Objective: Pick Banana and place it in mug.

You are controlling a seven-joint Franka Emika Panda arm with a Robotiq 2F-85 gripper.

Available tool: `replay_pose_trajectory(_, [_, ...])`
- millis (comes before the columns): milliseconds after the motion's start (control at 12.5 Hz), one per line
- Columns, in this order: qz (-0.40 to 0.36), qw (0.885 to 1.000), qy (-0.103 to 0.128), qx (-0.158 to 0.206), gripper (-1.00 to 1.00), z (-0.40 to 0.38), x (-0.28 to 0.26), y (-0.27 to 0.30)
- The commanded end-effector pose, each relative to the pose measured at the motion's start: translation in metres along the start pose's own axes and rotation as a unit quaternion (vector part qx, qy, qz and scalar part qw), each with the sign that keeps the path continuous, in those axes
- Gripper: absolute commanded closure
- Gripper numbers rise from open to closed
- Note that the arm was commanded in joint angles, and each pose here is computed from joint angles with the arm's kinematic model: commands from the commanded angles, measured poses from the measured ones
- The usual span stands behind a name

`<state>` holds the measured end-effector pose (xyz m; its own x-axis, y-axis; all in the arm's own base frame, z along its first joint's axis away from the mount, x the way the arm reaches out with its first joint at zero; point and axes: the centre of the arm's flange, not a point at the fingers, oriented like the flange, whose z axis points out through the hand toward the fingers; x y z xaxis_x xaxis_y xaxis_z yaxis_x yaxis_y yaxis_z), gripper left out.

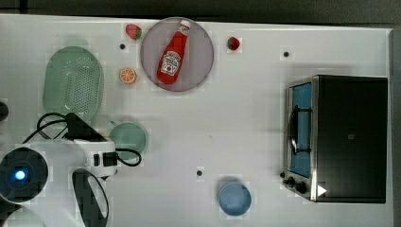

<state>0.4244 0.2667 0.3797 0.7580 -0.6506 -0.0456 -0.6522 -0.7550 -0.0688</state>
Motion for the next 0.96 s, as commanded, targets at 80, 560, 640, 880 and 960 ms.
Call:
replay_pose_trajectory(80, [0.085, 0.996, -0.020, -0.013, 0.34, 0.060, 0.031, 0.014])
replay_pose_trajectory(560, [0.101, 0.994, -0.043, -0.008, -0.63, 0.128, 0.045, 0.013])
replay_pose_trajectory(640, [0.103, 0.994, -0.042, -0.007, -0.86, 0.128, 0.047, 0.014])
replay_pose_trajectory(880, [0.105, 0.994, -0.032, 0.008, -1.00, 0.111, 0.052, 0.009])
replay_pose_trajectory(960, [0.110, 0.993, -0.023, 0.019, -1.00, 0.097, 0.060, 0.008])
